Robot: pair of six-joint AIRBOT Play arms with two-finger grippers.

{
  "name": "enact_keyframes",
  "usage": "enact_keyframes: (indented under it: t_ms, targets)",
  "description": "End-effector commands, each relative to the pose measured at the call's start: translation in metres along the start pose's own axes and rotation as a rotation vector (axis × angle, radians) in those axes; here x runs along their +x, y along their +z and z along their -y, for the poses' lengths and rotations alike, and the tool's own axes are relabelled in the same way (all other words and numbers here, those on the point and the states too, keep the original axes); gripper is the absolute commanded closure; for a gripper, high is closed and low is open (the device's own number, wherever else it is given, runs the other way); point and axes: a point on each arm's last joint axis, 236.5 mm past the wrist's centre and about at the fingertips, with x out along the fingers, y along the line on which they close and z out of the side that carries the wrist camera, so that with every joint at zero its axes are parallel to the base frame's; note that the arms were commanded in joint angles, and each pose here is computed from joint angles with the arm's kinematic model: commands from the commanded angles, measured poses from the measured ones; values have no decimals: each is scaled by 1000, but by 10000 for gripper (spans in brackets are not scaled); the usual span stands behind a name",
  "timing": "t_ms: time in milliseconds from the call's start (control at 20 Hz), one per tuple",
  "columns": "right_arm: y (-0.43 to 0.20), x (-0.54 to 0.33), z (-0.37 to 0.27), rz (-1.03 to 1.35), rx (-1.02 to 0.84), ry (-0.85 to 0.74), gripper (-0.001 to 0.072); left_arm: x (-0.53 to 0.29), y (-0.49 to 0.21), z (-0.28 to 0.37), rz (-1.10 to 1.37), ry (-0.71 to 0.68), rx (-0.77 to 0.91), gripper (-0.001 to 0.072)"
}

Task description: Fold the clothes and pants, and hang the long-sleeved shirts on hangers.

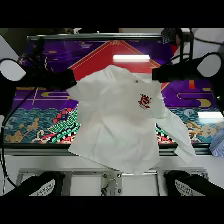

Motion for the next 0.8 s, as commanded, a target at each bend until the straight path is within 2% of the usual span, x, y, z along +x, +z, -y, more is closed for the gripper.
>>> enact_keyframes:
  t_ms: [0,150,300,500,750]
  targets:
    - [-117,44,22,-245,32,-36,693,41,-117,-40,-249,45,-20,693]
    - [-192,47,22,-389,69,-25,692,56,-206,-55,-429,72,-8,692]
    - [-205,32,19,-414,118,-29,692,55,-241,-63,-481,81,2,693]
    - [-187,20,15,-405,212,-47,691,47,-232,-60,-459,78,8,692]
    - [-103,69,22,-268,360,-67,692,56,-198,-65,-466,88,-21,692]
